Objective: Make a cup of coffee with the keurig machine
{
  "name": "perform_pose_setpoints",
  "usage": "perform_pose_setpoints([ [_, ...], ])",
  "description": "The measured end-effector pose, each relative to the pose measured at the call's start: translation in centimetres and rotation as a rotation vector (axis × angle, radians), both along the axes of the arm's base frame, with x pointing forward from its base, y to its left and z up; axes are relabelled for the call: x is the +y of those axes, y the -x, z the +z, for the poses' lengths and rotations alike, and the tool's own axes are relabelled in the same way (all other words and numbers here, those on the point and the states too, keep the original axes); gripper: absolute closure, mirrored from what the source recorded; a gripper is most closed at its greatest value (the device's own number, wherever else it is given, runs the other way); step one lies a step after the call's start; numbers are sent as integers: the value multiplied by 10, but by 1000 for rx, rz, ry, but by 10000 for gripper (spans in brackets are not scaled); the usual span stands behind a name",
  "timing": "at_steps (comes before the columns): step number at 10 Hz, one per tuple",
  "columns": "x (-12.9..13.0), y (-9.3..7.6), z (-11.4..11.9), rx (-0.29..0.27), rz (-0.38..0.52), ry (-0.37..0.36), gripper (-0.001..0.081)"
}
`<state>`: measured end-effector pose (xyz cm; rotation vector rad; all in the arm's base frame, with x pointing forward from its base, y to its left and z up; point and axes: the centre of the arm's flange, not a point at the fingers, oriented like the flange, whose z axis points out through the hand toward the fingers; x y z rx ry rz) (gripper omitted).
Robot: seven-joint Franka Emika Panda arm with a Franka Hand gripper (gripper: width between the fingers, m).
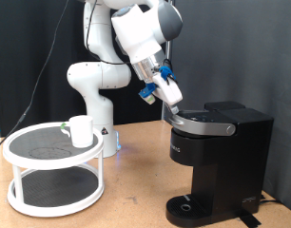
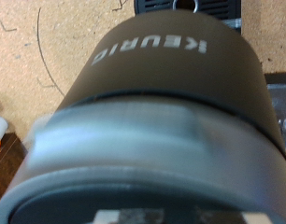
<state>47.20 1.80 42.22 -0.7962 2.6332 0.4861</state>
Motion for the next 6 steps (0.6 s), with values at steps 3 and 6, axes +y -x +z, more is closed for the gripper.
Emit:
perform_pose_setpoints([
  [3, -2, -2, -11, 5, -9, 12, 806],
  [6, -3, -2, -10, -4, -14, -13, 806],
])
